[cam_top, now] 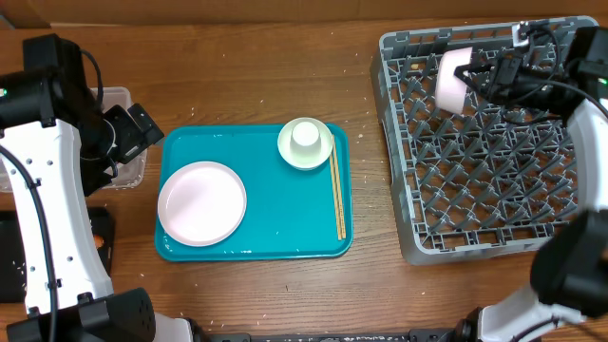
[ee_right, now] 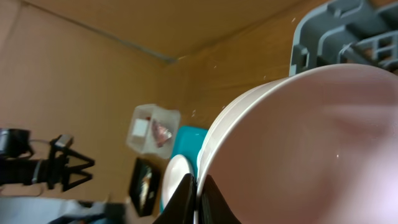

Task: Sort waste into correct bins and load items into the dishwasher
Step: 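Carry the pink bowl right and set it in the dish rack, then move the right gripper back to the pale green cup and grasp it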

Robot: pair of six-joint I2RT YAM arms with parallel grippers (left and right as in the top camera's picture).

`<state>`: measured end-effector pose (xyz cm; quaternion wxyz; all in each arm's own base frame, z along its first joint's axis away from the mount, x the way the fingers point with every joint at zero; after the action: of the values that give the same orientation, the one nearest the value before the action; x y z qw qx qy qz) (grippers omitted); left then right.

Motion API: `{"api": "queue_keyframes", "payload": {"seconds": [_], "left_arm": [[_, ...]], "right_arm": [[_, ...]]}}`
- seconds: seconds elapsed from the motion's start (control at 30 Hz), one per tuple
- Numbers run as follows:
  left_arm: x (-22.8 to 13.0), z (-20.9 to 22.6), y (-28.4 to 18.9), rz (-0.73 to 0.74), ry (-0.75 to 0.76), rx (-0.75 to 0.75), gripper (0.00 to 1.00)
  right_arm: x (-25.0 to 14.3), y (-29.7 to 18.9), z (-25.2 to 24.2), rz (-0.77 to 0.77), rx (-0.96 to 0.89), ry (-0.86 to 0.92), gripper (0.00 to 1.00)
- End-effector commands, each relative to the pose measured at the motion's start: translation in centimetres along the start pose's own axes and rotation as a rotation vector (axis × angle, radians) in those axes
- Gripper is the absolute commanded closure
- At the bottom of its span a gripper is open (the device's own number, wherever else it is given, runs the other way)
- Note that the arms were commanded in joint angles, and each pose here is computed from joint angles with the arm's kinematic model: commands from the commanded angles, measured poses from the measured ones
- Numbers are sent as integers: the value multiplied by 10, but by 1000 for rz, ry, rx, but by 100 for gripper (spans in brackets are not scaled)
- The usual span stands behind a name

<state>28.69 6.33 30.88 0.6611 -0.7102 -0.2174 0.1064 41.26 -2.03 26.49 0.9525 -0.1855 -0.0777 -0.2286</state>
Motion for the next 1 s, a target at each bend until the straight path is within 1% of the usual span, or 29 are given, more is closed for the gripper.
{"api": "queue_keyframes", "payload": {"seconds": [0.0,0.1,0.2,0.27,0.43,0.53,0.63,0.73,0.83,0.87,0.9,0.93,0.97], "left_arm": [[0,1,1,4,-13,2,0],[0,1,1,4,-14,2,0],[0,1,1,4,-14,1,0],[0,1,1,4,-14,2,0],[0,1,1,4,-14,1,0],[0,1,1,4,-14,1,0],[0,1,1,4,-13,1,0],[0,1,1,4,-13,1,0],[0,1,1,4,-14,2,0],[0,1,1,4,-14,2,0],[0,1,1,4,-13,1,0],[0,1,1,4,-13,1,0],[0,1,1,4,-13,1,0]], "right_arm": [[4,11,-14,65,156,20,96],[14,13,-38,47,132,83,96],[20,6,-56,-2,37,151,96],[23,-2,-63,-32,-2,188,96],[27,-26,-75,-80,-20,243,96],[27,-38,-83,-107,-48,282,87],[26,-53,-90,-139,-80,325,82],[26,-70,-89,-177,-132,352,82],[25,-92,-77,-226,-212,369,81],[24,-101,-70,-250,-254,371,77],[23,-110,-64,-274,-301,378,69],[22,-116,-61,-297,-351,400,58],[19,-132,-55,-357,-480,454,35]]}}
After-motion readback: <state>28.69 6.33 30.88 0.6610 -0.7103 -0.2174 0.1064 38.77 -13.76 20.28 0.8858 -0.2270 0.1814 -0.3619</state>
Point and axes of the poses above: each gripper's point midway between its finger pads, its own y axis out along the fingers, its own z axis along the line the jaws close on, x = y × z, the point moved 6 cm from there along -y, back along the fingers, and after that the axes turned 14 degrees about y, right-handed, at the moved point
